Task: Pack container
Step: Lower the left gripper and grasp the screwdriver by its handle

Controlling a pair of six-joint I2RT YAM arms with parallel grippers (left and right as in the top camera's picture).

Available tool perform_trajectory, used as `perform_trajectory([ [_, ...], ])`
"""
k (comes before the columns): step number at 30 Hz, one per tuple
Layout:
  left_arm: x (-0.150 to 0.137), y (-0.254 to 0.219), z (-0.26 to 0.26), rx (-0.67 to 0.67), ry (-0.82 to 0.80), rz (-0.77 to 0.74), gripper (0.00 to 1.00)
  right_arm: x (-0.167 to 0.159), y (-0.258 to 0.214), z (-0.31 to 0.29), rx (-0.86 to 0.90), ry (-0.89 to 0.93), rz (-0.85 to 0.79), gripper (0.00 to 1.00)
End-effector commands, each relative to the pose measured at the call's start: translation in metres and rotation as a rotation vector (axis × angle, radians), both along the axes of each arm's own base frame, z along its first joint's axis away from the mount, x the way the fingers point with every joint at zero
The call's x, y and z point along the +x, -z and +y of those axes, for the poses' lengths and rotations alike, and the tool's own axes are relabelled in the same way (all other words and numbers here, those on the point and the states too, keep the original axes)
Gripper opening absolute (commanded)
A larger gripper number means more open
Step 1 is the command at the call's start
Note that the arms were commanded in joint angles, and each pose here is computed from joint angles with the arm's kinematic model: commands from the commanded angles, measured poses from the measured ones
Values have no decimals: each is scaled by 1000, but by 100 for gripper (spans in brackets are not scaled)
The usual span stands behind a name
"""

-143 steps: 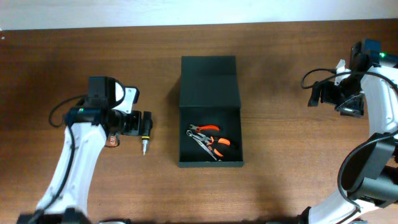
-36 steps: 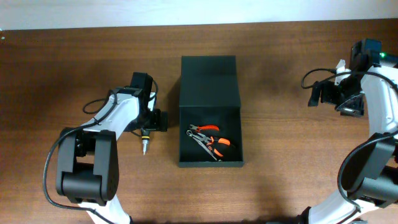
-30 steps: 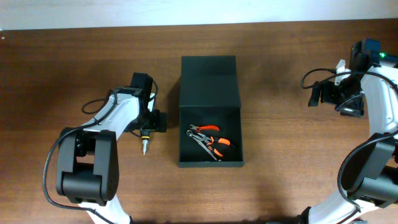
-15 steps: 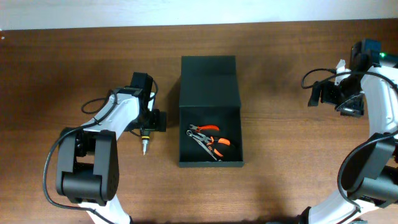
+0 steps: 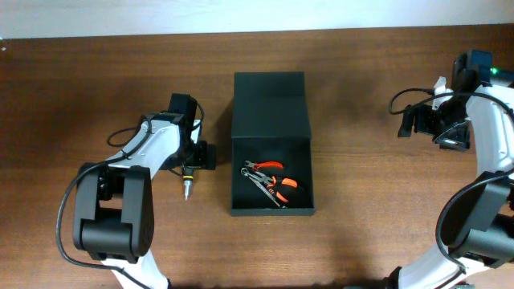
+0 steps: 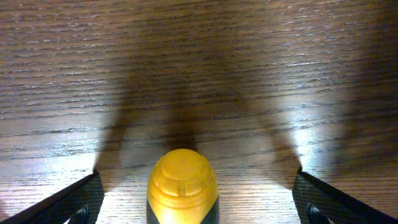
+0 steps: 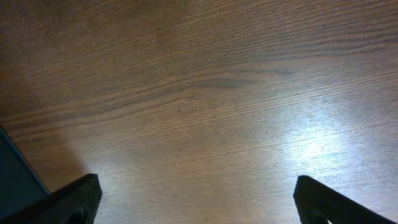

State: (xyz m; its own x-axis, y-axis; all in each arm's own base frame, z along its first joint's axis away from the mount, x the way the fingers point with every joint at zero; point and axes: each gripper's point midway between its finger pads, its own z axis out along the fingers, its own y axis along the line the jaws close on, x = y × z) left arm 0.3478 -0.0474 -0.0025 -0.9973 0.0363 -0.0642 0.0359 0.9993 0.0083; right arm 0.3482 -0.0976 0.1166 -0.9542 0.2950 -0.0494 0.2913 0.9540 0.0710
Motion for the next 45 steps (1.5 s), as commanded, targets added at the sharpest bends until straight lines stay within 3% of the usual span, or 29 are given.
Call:
perform_trajectory([
  [1, 2, 9, 0, -14, 2, 19, 99, 0, -2, -1, -4, 2, -7, 99],
  [15, 7, 9, -1, -16, 2, -2, 99, 0, -2, -1, -4, 2, -7, 99],
  [37, -14, 9, 11, 46, 0, 82, 99, 0, -2, 0, -4, 2, -7, 99],
  [42, -14, 9, 11, 46, 0, 81, 50, 0, -2, 0, -4, 2, -7, 99],
  [45, -14, 9, 11, 46, 0, 82, 43, 0, -2, -1, -4, 2, -7, 99],
])
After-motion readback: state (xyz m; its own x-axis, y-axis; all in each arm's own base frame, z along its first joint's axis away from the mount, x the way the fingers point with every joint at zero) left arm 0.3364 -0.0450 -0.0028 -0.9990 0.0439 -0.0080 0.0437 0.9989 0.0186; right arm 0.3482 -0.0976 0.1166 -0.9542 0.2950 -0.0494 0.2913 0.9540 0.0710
